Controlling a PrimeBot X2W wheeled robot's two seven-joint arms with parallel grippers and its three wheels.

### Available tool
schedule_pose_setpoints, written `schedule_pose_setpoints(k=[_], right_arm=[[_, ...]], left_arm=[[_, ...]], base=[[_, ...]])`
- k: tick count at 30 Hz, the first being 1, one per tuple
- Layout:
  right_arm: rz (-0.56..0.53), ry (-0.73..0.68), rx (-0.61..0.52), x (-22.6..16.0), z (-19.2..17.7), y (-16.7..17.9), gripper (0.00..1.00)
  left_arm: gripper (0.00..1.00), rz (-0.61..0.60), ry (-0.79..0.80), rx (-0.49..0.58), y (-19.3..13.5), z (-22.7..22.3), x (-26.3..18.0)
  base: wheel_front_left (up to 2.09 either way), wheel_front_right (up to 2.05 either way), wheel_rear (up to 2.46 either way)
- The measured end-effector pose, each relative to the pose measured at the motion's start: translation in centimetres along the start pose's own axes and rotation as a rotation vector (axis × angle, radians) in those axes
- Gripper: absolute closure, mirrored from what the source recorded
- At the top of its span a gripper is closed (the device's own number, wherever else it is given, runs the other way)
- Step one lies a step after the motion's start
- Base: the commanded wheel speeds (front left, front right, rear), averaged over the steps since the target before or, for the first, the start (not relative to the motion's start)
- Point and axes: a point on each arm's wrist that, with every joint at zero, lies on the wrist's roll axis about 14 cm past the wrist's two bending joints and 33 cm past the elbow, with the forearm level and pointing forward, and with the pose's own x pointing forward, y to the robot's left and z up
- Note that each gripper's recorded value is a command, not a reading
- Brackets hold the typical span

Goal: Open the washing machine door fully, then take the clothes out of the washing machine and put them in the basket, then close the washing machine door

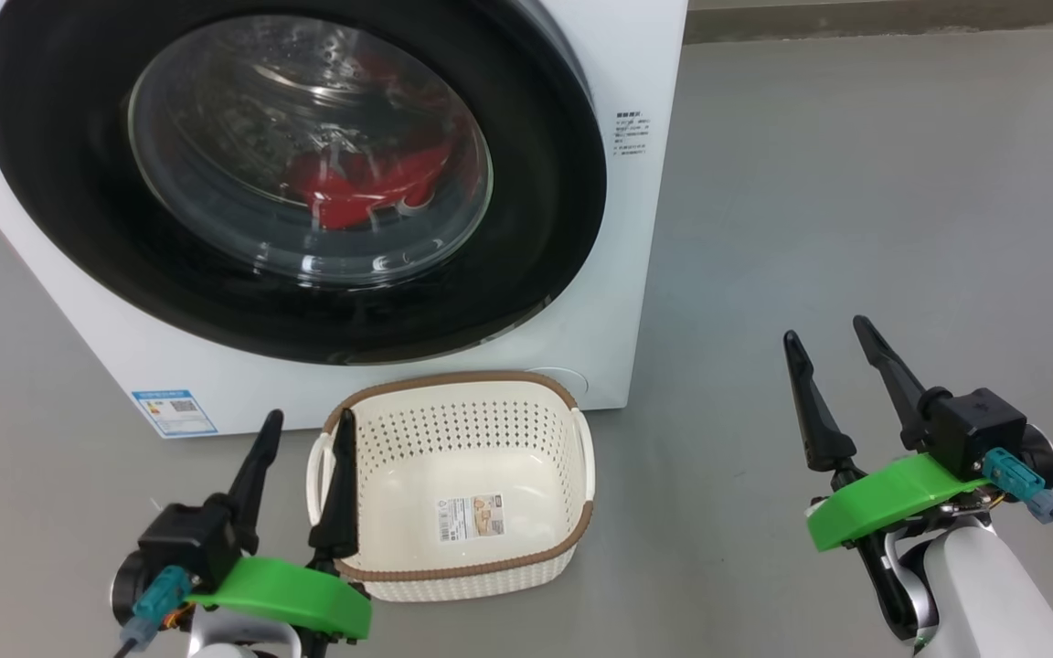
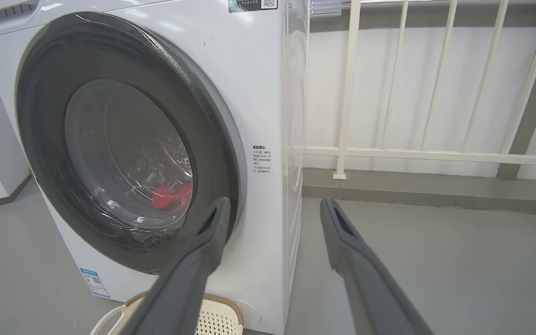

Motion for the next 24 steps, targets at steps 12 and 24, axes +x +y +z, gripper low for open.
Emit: schedule_pose_setpoints(k=[12, 24], right_arm=[[0.040, -0.047, -0.105, 0.5, 1.4, 0.7, 0.00], [0.042, -0.047, -0.102, 0.8, 1.3, 0.7, 0.00]], left_arm=[[0.00, -0.049, -0.034, 0.069, -1.3, 0.8, 0.3], [0.00, -0.058, -0.032, 0.068, -1.5, 0.6, 0.4]], base=[[0.00, 0.00, 0.00], [0.00, 0.00, 0.00]])
